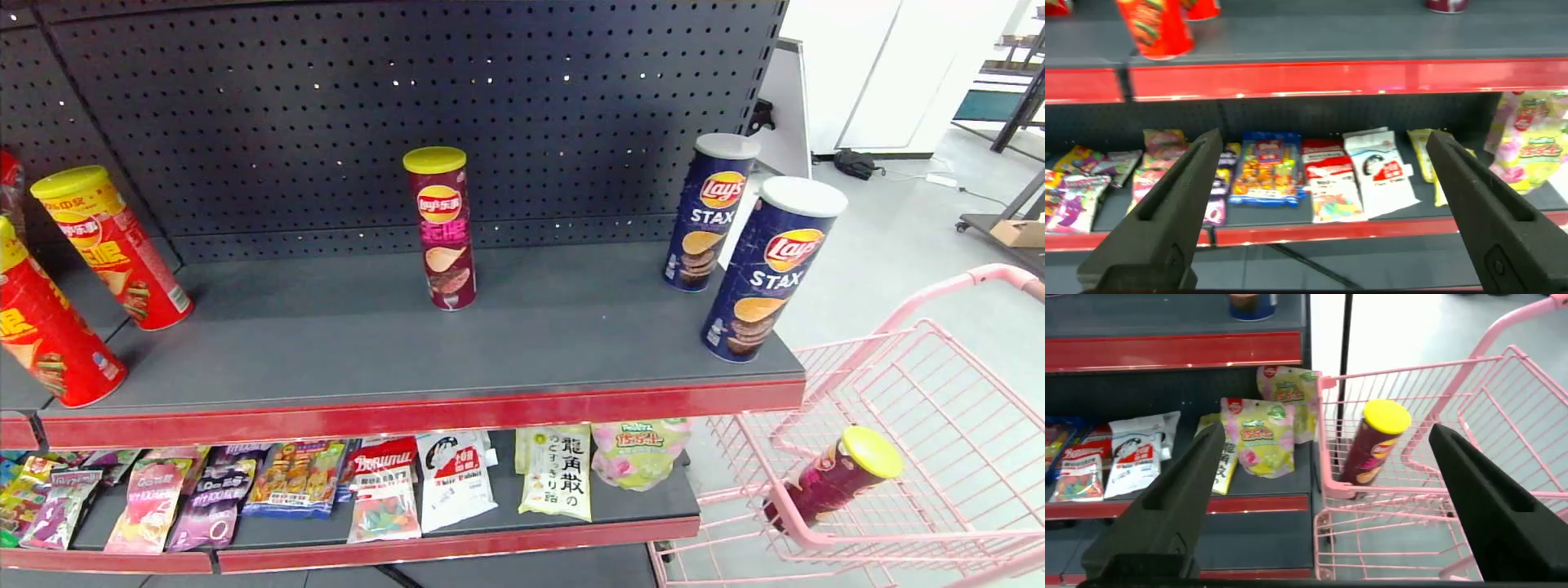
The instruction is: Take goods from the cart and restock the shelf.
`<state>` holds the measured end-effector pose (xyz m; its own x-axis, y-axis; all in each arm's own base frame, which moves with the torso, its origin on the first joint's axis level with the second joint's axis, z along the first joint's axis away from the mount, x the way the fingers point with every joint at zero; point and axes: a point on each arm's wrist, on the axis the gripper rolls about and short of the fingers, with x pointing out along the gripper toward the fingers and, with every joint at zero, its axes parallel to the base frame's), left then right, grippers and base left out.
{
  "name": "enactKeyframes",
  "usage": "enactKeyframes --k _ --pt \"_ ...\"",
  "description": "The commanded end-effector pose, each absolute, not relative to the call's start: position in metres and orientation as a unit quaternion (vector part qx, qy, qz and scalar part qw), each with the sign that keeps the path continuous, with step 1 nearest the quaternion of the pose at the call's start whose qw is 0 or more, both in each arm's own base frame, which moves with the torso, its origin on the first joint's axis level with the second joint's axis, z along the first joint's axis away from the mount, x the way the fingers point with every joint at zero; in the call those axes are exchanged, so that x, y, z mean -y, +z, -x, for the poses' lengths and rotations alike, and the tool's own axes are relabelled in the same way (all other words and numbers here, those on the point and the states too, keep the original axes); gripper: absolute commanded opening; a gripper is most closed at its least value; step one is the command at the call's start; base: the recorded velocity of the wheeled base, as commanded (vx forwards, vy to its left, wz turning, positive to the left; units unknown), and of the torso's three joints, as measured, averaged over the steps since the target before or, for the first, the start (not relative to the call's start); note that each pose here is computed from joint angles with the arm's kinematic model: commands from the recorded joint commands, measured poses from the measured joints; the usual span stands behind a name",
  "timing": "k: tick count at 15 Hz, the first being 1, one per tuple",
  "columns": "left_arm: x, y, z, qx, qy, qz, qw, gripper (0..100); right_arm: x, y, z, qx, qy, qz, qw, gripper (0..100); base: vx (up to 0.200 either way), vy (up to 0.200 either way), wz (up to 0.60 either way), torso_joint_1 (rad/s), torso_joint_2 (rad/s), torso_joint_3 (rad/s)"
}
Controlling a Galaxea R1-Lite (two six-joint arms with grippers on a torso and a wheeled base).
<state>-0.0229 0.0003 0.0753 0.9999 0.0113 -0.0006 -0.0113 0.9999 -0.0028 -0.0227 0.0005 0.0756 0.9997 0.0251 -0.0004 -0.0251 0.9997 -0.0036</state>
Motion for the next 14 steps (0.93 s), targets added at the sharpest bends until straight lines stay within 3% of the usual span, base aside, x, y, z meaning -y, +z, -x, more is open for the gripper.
enactKeyframes --k 1,6,14 --pt "-0.0003 0.0753 0.0228 -0.001 0.006 0.002 1.0 100 -0.0005 0.0757 0.0227 0.0 0.013 0.002 1.0 100 0.0 -0.2 0.0 0.002 0.01 0.007" --pt "-0.0002 0.0752 0.0228 -0.002 0.005 0.002 1.0 100 -0.0005 0.0758 0.0227 0.001 0.012 0.001 1.0 100 0.0 -0.16 0.0 0.0 0.0 0.004" --pt "-0.0002 0.0753 0.0228 -0.001 0.005 0.002 1.0 100 -0.0004 0.0758 0.0227 0.001 0.012 -0.001 1.0 100 0.0 0.0 -0.6 0.004 0.0 0.002"
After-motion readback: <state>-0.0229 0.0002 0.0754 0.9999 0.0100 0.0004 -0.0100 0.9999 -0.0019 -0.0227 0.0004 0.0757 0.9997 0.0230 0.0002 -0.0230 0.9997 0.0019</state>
